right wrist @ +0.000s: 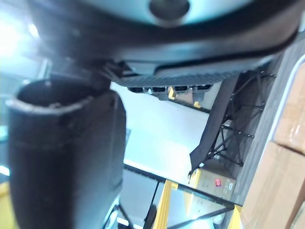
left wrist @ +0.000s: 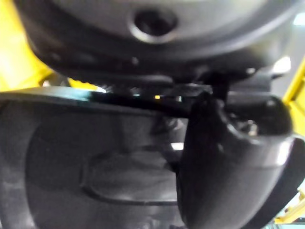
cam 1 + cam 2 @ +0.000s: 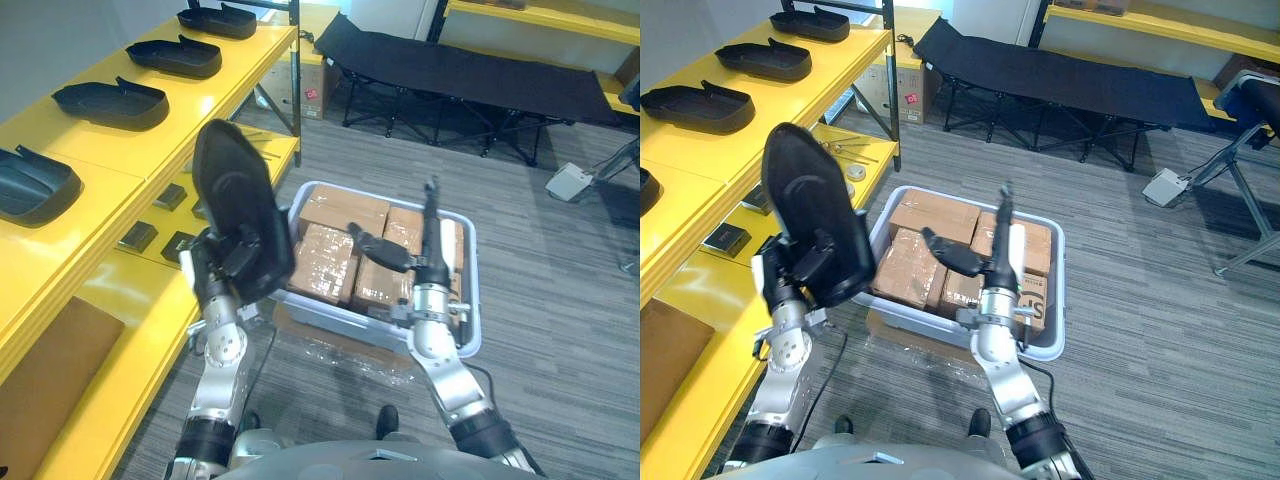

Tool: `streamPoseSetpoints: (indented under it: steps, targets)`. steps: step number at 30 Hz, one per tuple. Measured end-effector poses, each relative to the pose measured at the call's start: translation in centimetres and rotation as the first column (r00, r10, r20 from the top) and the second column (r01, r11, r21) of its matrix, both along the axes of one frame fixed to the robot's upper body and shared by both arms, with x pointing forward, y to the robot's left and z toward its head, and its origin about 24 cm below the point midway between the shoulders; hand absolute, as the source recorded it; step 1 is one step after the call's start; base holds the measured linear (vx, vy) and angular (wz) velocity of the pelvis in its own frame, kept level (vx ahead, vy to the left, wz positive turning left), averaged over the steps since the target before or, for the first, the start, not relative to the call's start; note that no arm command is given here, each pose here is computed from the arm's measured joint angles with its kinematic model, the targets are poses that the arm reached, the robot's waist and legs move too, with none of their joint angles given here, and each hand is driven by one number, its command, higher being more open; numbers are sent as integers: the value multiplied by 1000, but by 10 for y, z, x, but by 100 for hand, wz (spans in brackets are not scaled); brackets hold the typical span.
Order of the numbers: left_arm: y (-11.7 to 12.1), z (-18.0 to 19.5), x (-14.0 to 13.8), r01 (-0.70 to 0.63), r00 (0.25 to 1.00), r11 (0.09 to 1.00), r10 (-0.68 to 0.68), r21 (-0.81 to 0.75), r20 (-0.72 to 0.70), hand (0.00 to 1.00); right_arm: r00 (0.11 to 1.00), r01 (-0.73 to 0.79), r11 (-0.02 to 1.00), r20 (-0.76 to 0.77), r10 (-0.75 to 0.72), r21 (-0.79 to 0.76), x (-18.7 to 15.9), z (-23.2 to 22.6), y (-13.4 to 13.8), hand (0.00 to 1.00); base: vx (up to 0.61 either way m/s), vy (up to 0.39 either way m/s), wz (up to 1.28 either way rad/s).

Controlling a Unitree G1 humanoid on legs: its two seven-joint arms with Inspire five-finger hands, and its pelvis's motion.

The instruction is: Walk over and take three plastic housings, then place them on the shelf

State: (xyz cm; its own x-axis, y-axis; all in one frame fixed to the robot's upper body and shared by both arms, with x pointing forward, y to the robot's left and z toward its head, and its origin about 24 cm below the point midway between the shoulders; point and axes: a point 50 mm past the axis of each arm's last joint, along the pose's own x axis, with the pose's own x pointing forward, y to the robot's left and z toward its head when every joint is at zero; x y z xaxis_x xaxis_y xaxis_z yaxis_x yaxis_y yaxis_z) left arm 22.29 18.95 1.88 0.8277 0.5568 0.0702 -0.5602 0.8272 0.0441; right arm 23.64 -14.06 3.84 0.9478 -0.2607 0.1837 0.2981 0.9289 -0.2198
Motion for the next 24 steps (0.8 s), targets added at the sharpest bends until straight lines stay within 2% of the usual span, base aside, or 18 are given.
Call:
streamPoseSetpoints:
  steps: [3,7,9,12,16,19,22,24]
  targets:
    - [10,5,-12,-93,996,990,91,107,17,0,998,18,1000,-59,-18,-3,-11,-12,-8,100,0,0,0]
    - [12,5,-21,-116,993,958,118,263,10,0,988,10,986,-151,16,167,-28,-30,-15,100,0,0,0]
    - [12,4,-26,-117,993,959,121,258,3,0,986,40,967,-164,3,253,-38,-37,-26,100,-11,2,-9]
    - [16,3,-29,-132,991,963,135,234,2,0,982,79,964,-187,-31,254,-47,-42,-42,100,1,1,-3]
    - [24,5,-32,-191,981,981,190,29,25,0,973,84,956,-230,-18,281,-54,-51,-54,100,0,0,0]
    - [23,18,-42,-213,973,976,216,-36,88,0,969,36,955,-245,40,295,-55,-55,-45,100,15,-1,17]
    - [25,33,-49,-204,965,978,209,-45,158,0,945,-70,946,-282,164,317,-49,-63,-22,100,29,-2,49]
    - [33,42,-59,-238,950,970,244,-54,197,0,904,-186,926,-312,292,327,-39,-69,4,100,22,1,52]
